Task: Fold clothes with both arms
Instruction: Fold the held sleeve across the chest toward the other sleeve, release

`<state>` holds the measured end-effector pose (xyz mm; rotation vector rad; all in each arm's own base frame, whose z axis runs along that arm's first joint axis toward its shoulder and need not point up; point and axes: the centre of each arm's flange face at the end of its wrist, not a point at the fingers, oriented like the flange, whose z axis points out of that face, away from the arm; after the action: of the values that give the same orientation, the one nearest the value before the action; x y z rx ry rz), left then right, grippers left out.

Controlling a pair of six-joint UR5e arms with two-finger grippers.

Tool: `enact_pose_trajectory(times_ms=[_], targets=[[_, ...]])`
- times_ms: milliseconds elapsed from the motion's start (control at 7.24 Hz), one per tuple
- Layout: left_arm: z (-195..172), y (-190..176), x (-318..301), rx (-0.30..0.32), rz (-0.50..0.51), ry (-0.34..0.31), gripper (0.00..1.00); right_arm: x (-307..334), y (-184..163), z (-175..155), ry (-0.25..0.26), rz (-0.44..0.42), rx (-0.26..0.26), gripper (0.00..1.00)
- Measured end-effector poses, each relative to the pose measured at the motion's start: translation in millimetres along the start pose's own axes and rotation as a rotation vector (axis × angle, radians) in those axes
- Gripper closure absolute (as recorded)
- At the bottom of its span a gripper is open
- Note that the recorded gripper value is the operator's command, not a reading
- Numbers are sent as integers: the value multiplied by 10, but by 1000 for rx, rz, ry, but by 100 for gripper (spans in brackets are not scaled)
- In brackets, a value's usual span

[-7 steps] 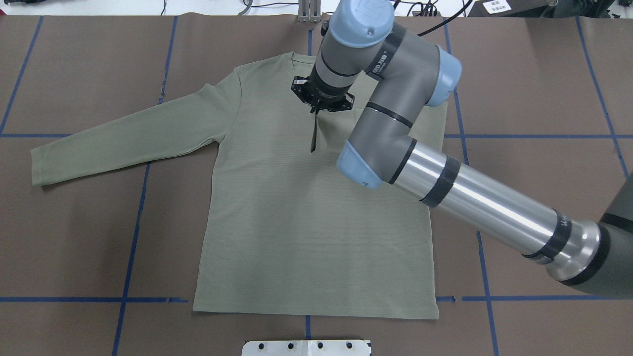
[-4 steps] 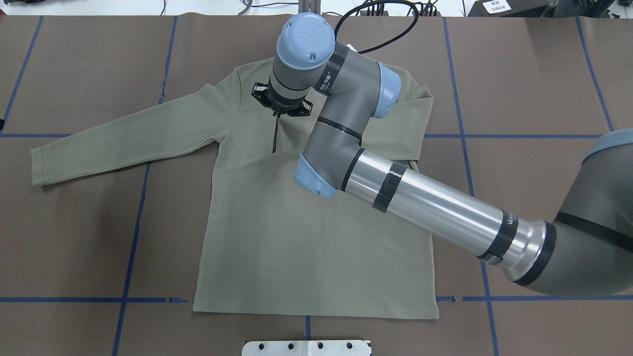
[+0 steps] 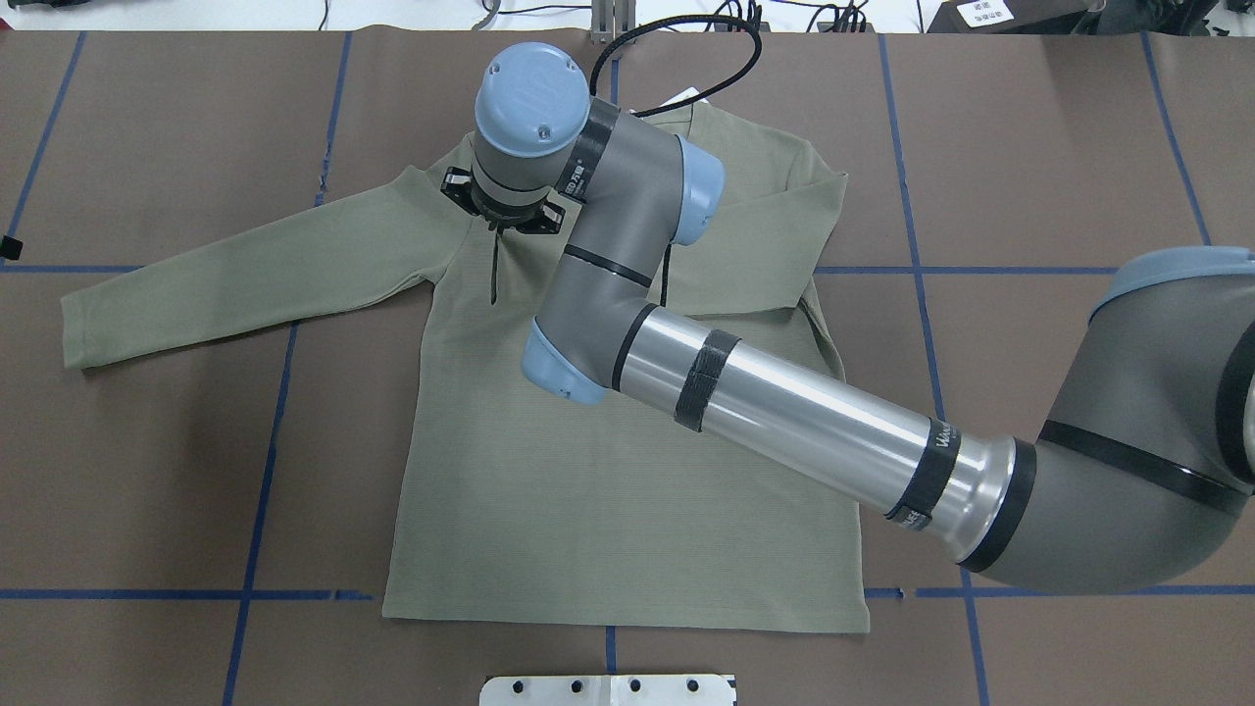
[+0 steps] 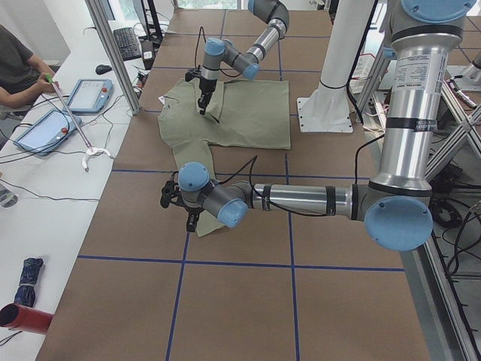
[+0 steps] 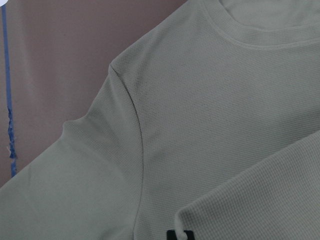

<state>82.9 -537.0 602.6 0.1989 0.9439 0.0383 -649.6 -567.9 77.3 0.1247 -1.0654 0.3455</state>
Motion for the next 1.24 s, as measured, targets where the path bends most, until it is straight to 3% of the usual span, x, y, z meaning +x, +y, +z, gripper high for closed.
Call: enact_pose_trajectory(times_ms=[138,276,414,553,829,1105,1243], targets=[[-3,-4,6,1,-8,1,0,-48,58,43,-11,0,5,100],[0,-9,8,1,-15,1,0,-96,123,87,-13,-2,9,43],[27,-12,-16,-3,-24,-1,0,-170,206,122,-14,-7,13,6],[87,-21,-71,-14,-39,-5,0,-217,285,155,-12,-12,18,0],[305,-53,-154,-49,-57,-12,4,-329,397,137,-21,-19,24,0],[599,-115,-192,-94,-67,-20,19,-176,278,-59,-34,-13,4,0],[702,-133,-202,-110,-71,-23,21,249,96,-183,-29,-5,-25,0]])
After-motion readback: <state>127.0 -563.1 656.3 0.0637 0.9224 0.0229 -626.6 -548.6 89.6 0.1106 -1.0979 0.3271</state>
